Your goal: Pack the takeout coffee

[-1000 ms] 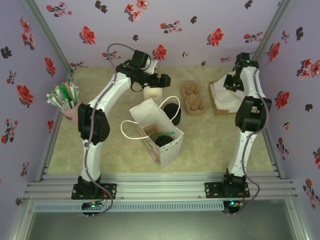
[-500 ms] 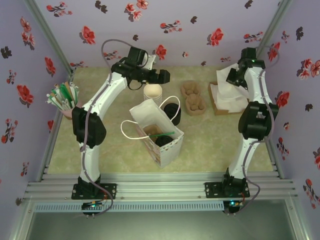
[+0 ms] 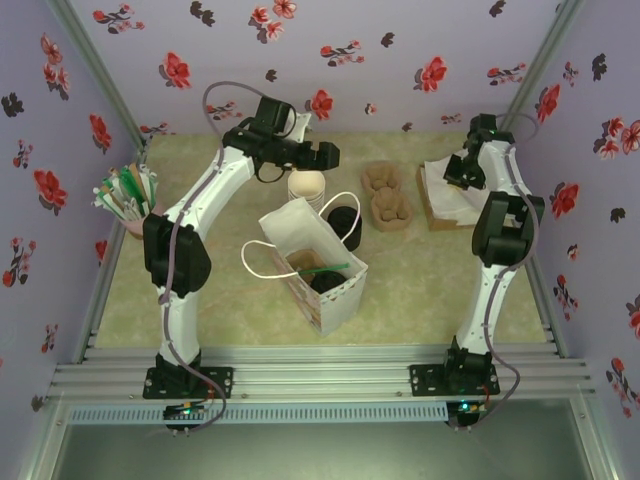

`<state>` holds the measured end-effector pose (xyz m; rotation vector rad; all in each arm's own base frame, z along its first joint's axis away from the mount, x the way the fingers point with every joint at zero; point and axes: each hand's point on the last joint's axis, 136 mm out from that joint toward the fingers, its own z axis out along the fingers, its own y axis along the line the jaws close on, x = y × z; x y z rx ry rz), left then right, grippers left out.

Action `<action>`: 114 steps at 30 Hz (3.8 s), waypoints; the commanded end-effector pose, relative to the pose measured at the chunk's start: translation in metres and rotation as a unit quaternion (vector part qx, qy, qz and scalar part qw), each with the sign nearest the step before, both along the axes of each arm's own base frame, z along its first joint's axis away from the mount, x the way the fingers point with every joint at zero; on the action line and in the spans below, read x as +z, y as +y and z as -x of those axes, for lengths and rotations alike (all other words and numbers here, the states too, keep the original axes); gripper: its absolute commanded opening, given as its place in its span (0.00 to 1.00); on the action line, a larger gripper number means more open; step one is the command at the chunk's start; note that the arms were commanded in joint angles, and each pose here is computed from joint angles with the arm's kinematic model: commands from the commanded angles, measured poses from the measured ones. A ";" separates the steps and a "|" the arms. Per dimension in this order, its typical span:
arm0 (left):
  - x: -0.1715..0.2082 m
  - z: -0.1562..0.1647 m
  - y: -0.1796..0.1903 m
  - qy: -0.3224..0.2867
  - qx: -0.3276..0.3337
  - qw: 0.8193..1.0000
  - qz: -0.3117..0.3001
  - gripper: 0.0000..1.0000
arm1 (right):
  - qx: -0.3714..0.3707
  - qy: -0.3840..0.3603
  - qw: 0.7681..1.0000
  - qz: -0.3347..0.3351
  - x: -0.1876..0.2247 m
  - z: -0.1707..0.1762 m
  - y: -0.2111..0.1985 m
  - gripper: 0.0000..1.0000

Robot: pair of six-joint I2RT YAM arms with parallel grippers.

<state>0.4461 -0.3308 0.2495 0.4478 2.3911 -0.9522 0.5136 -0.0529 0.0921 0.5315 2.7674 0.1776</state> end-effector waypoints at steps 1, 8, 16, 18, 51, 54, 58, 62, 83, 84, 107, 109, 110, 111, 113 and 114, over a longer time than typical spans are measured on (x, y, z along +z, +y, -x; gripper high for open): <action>0.019 0.011 -0.002 -0.009 -0.011 1.000 0.014 0.99 | -0.001 -0.005 1.000 -0.008 0.005 -0.001 0.000 0.10; 0.015 0.010 -0.003 -0.007 -0.012 1.000 0.012 0.99 | -0.001 -0.007 1.000 -0.010 0.006 -0.002 0.001 0.12; 0.015 0.010 -0.003 -0.008 -0.012 1.000 0.012 0.99 | 0.000 -0.011 1.000 -0.015 0.012 -0.002 0.003 0.15; 0.014 0.011 -0.003 -0.006 -0.012 1.000 0.011 0.99 | -0.001 -0.015 1.000 -0.014 0.015 -0.001 0.003 0.11; 0.023 0.020 0.002 -0.011 -0.010 1.000 0.018 0.99 | -0.013 -0.040 0.999 -0.016 0.036 0.011 0.005 0.16; 0.021 0.019 0.002 -0.009 -0.010 1.000 0.017 0.99 | -0.013 -0.035 0.999 -0.014 0.032 0.012 0.004 0.32; 0.018 0.019 0.002 -0.007 -0.010 1.000 0.015 0.99 | -0.012 -0.013 1.000 -0.011 0.016 0.014 0.003 0.43; 0.018 0.019 0.002 -0.007 -0.010 1.000 0.015 0.99 | -0.009 0.007 1.000 -0.023 -0.001 0.015 0.007 0.45; 0.016 0.020 0.002 -0.005 -0.009 1.000 0.014 0.99 | -0.008 -0.008 1.000 -0.027 0.023 0.023 0.010 0.22; 0.016 0.020 0.002 -0.005 -0.010 1.000 0.015 0.99 | -0.008 -0.008 1.000 -0.027 0.024 0.024 0.010 0.22; 0.022 0.025 0.005 -0.010 -0.007 1.000 0.021 0.99 | -0.026 -0.057 0.998 0.006 0.061 0.038 0.001 0.00; 0.027 0.027 0.005 -0.015 -0.008 1.000 0.025 0.99 | -0.036 -0.086 0.996 0.013 0.077 0.039 -0.001 0.00; 0.030 0.027 0.005 -0.019 -0.007 0.999 0.028 0.99 | -0.039 -0.102 0.994 0.012 0.084 0.040 -0.001 0.00; 0.035 0.027 0.006 -0.024 -0.006 0.999 0.031 0.99 | -0.043 -0.117 0.992 0.013 0.091 0.041 -0.001 0.00; 0.045 0.028 0.006 -0.034 -0.005 0.999 0.038 0.99 | -0.046 -0.138 0.989 0.016 0.102 0.044 -0.001 0.00; 0.051 0.028 0.007 -0.041 -0.004 0.998 0.042 0.99 | -0.045 -0.149 0.988 0.016 0.107 0.046 0.000 0.00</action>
